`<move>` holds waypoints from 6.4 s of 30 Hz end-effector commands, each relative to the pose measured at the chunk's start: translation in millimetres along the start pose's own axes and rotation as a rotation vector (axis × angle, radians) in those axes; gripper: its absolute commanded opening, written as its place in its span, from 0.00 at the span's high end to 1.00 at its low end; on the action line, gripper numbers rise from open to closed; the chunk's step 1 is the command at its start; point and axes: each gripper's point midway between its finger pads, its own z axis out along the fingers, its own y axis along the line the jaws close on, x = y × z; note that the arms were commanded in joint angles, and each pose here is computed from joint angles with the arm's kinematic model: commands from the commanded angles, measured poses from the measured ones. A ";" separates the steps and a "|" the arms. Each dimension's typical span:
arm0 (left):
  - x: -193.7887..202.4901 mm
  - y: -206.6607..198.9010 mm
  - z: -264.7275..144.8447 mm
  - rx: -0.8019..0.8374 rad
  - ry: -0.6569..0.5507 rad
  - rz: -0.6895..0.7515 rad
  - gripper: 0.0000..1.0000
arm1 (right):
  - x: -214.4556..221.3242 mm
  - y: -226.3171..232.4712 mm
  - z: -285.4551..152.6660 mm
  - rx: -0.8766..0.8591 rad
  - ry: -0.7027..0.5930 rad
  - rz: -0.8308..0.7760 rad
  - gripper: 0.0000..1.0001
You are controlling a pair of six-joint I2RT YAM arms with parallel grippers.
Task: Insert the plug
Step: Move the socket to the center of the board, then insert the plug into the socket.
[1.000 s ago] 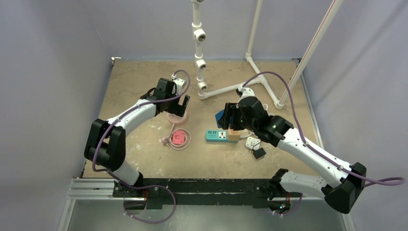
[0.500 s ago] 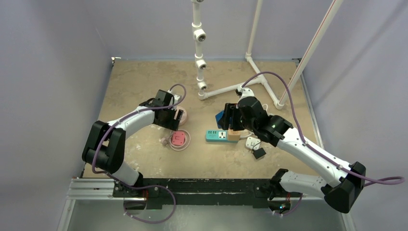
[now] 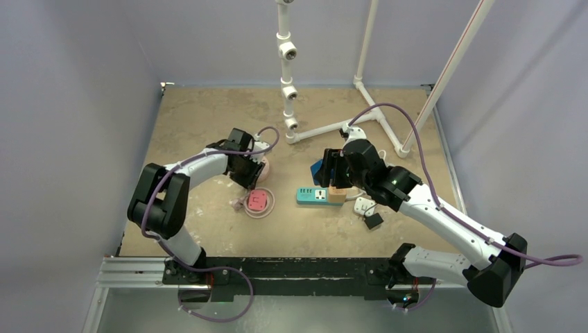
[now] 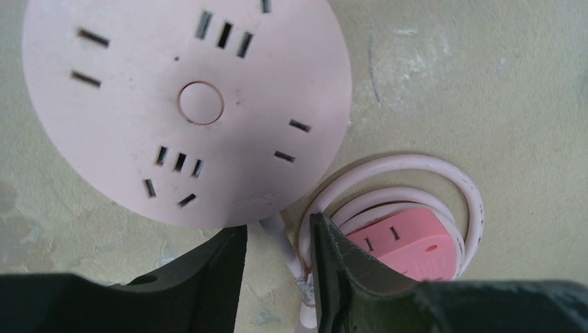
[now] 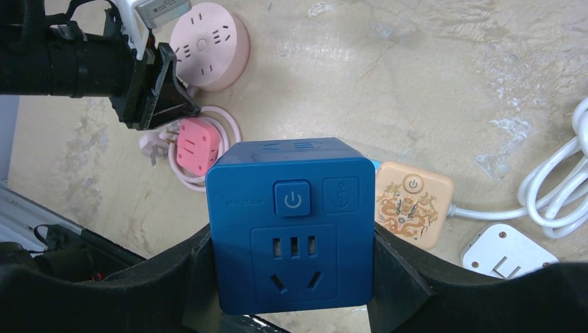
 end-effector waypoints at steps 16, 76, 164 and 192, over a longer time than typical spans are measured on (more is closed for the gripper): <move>38.5 16.0 -14.0 0.299 0.067 1.077 0.80 | -26.6 19.2 -15.5 -0.075 -0.078 0.014 1.00; -25.7 79.7 -109.2 0.070 -0.295 -0.039 0.01 | 92.6 127.9 77.4 0.038 0.288 -0.382 1.00; -11.4 83.2 -107.5 0.011 -0.283 -0.027 0.01 | 143.8 116.5 110.1 0.147 0.288 -0.418 1.00; -13.1 84.4 -104.8 0.014 -0.287 -0.023 0.01 | 191.7 67.0 118.3 0.229 0.405 -0.497 1.00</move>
